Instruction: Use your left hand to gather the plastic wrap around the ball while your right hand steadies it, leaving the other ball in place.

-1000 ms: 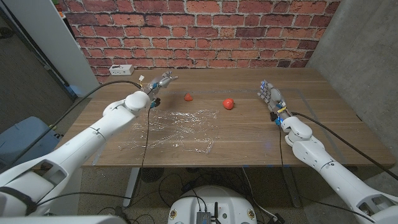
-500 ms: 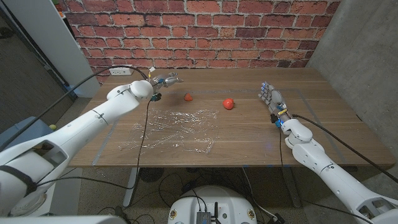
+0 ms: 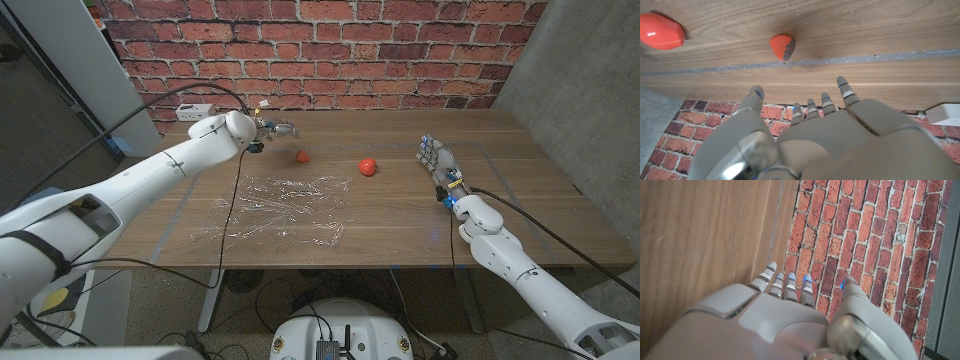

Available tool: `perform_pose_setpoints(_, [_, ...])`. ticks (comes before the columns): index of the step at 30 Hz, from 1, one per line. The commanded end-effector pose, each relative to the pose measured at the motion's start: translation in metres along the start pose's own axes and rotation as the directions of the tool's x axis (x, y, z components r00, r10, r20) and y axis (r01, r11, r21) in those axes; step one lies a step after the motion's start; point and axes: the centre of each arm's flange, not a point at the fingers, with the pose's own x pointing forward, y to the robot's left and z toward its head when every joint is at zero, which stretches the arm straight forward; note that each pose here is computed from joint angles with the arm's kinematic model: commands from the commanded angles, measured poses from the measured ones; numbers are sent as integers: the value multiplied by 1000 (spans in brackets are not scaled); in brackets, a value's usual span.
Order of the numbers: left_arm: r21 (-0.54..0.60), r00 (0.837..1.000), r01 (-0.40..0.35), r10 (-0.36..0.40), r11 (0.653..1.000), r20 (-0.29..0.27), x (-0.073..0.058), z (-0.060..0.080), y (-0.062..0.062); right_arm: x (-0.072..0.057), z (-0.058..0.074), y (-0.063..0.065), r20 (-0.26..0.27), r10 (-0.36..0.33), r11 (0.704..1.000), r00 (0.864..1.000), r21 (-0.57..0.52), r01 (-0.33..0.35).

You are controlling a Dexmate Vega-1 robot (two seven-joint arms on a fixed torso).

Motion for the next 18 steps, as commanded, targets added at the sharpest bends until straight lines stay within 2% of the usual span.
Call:
perform_pose_setpoints(1, [249, 995, 44, -20, 968, -98, 10, 31, 13, -6, -5, -2, -3, -11, 1000, 1000, 16, 11])
perform_pose_setpoints(8, [394, 992, 47, 3, 918, -125, 16, 50, 17, -10, -6, -5, -9, -18, 1000, 1000, 18, 18])
perform_pose_setpoints(18, [475, 987, 77, 0, 876, -159, 27, 65, 17, -12, -9, -8, -9, -27, 999, 1000, 25, 27])
